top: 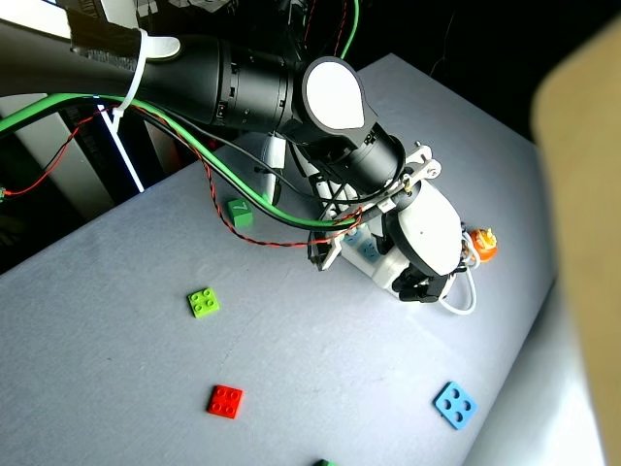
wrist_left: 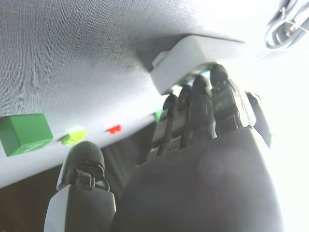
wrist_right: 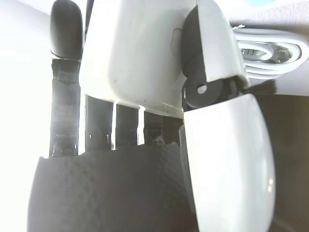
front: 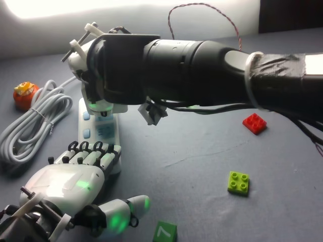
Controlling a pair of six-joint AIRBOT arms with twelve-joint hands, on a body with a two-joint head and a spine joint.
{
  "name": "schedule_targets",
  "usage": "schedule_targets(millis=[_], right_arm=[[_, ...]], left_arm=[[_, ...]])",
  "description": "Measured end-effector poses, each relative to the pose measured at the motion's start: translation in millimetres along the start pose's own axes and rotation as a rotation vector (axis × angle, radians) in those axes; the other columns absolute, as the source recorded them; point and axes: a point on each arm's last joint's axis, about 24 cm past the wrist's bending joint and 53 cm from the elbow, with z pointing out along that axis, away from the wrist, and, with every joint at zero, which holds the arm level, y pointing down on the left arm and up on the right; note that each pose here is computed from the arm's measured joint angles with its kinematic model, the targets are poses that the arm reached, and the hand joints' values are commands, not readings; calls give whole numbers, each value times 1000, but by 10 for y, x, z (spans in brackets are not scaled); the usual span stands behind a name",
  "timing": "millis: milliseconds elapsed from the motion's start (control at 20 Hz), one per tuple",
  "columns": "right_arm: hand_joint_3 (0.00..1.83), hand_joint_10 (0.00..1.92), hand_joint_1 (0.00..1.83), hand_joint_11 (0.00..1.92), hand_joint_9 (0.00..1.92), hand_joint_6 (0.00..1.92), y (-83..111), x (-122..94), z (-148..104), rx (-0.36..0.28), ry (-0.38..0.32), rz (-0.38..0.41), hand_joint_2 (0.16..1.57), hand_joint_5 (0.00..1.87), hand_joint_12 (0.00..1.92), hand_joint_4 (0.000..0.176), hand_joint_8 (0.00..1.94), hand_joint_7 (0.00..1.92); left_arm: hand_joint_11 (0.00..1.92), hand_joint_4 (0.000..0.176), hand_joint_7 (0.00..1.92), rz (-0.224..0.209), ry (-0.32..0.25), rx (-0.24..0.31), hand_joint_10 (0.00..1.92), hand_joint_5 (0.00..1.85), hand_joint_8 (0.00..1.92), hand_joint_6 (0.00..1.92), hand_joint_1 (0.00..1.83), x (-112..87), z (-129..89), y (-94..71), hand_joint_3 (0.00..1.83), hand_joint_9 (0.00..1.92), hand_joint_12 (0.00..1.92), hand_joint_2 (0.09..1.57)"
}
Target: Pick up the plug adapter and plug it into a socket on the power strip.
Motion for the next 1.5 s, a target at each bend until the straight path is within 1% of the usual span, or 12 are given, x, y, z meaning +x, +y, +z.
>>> schedule_targets(millis=[100,300,400,500,550,700,900,950,1100,1200,1350,1500], right_arm=[[0,6,1240,763,1320,1017,-6,33,31,9,2,-1,1103,905,1040,0,838,1128],[0,2,1235,741,1313,1011,9,109,91,17,5,-25,1102,915,1084,0,837,1121],[1,1,1235,738,1310,1019,11,175,127,20,28,-41,1107,904,1086,0,858,1114],[0,3,1238,730,1312,1015,6,186,131,17,31,-36,1106,903,1103,0,854,1120],[0,5,1241,741,1318,994,1,183,132,16,32,-34,1100,916,1094,0,833,1132],[0,10,1246,768,1334,960,-16,165,127,6,33,-21,1094,930,1087,0,830,1143],[1,3,1239,748,1318,1020,-16,166,99,-4,36,-19,1108,896,1071,0,866,1116],[0,4,1241,756,1321,1010,-9,165,87,-11,36,-22,1103,905,1057,0,839,1129],[0,10,1247,767,1339,968,-7,164,81,-14,36,-23,1094,926,1072,0,817,1148],[0,10,1251,776,1341,930,-20,152,81,-17,36,-19,1083,954,1062,0,777,1169],[2,3,1239,749,1319,1023,-16,148,79,-21,36,-18,1106,897,1084,0,854,1120],[0,3,1238,729,1313,1008,-19,130,76,-24,34,-14,1105,907,1094,0,853,1121]], left_arm=[[0,0,65,-1,-1,-2,0,0,1,0,0,-2,0,4,0,69,215,1189],[0,0,86,-4,-2,-7,4,0,8,0,0,-8,3,17,1,80,198,1191],[0,0,102,-5,-3,-9,6,15,4,3,0,-8,3,23,0,105,288,1193],[0,0,91,-4,-3,-9,2,2,1,0,0,-9,3,22,0,94,254,1193],[0,0,75,-4,-4,-9,2,0,1,0,0,-10,3,23,1,75,211,1195],[0,0,65,-4,-4,-8,0,0,2,0,0,-10,3,21,0,71,209,1191],[0,0,77,-3,-3,-7,1,2,2,1,0,-9,3,17,0,79,216,1190],[0,0,63,-2,-3,-6,0,0,0,0,0,-9,3,15,0,67,193,1191],[0,0,82,-3,-3,-6,6,2,4,0,0,-8,3,15,0,94,262,1188],[0,0,86,-2,-2,-6,1,0,3,0,0,-7,3,14,0,88,221,1187],[0,0,99,-3,-3,-6,5,1,4,0,0,-8,3,15,0,95,246,1186],[0,0,86,-3,-3,-5,3,1,4,0,0,-9,3,12,1,88,237,1191]])
